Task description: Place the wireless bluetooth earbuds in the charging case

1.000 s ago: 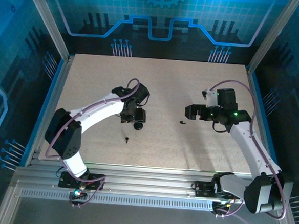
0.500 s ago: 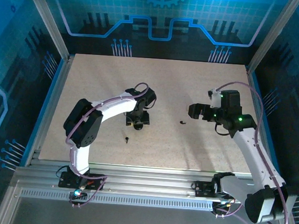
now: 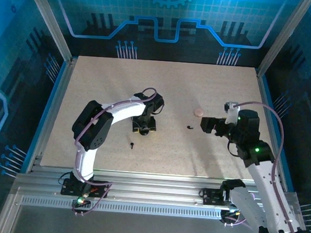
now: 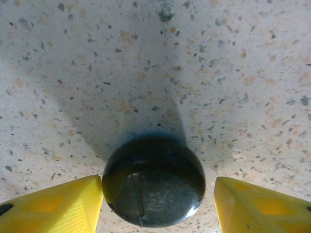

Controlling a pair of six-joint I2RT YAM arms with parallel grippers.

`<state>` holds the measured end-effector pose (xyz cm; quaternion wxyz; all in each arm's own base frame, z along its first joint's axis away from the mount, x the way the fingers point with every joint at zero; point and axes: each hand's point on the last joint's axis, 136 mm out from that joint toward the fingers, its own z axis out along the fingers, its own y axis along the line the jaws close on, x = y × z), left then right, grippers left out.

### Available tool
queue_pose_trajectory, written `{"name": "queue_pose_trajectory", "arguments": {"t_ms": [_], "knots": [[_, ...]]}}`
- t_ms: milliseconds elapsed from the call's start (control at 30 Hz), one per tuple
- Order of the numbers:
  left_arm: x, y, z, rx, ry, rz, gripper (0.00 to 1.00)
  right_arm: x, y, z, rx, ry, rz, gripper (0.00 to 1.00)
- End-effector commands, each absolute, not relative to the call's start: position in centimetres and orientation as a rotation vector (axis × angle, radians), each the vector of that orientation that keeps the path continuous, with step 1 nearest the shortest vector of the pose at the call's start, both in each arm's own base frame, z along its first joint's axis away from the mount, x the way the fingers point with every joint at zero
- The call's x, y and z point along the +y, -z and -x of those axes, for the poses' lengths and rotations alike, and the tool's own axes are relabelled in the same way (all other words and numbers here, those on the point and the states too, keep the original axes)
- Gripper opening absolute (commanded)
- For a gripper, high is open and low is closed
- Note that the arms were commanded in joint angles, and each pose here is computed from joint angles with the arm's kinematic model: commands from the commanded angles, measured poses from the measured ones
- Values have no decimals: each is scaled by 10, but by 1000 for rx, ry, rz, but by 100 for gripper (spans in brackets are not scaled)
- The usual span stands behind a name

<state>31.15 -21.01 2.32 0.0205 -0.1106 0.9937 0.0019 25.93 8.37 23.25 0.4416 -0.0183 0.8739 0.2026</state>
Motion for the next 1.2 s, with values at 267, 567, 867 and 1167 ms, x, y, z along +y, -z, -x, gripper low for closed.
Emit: {"name": "queue_pose_trajectory", "arguments": {"t_ms": [267,567,867,1167], "knots": [[-201,-11,-309,3079,-106,385,50,89,-222,-260,2202,-542,52,100],[-197,-15,-314,3056,-121,336,43,87,-214,-268,2269,-535,-2,100],[-201,-24,-315,3030,-41,295,43,78,-202,-272,2345,-493,-85,100],[-211,-32,-321,3015,36,57,42,99,-188,-269,2402,-647,-36,100]]}}
